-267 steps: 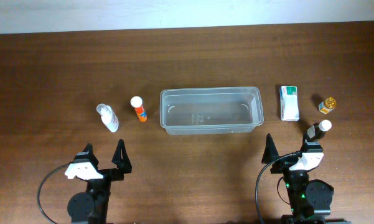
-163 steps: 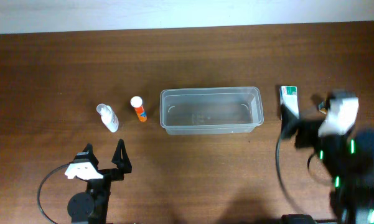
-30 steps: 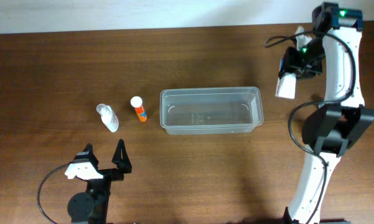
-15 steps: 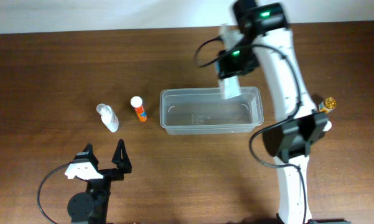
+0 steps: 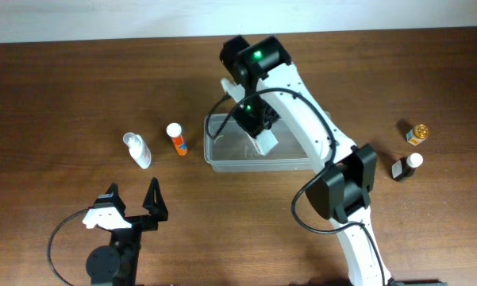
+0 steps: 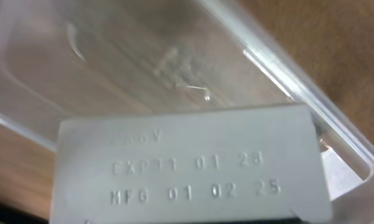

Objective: Pack container
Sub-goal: 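Carry the box over the clear container and release it inside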

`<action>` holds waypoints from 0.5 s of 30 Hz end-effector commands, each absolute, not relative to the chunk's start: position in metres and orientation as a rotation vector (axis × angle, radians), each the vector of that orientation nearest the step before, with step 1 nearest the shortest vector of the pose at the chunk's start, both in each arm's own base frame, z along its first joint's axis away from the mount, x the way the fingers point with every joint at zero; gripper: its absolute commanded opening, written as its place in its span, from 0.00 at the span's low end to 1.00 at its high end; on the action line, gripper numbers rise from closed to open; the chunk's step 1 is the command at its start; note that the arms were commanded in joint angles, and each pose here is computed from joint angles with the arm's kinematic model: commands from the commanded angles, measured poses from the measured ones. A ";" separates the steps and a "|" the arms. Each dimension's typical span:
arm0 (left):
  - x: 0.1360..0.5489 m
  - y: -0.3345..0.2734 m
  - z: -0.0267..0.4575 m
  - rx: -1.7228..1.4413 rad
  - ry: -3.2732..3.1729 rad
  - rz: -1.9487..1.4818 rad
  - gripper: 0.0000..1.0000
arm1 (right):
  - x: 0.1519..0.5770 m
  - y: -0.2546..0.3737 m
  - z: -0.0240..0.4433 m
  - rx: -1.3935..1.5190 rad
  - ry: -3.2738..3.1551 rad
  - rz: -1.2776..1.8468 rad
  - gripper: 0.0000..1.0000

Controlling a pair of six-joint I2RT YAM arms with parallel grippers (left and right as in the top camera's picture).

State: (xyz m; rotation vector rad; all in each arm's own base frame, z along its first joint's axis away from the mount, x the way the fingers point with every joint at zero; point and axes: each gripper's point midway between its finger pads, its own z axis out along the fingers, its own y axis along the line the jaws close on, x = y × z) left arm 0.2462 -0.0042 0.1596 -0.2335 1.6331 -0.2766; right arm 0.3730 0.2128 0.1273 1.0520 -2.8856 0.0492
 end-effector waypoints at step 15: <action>0.246 -0.005 0.159 -0.237 1.631 -0.289 1.00 | 0.364 0.222 0.117 1.407 -2.721 -0.107 0.41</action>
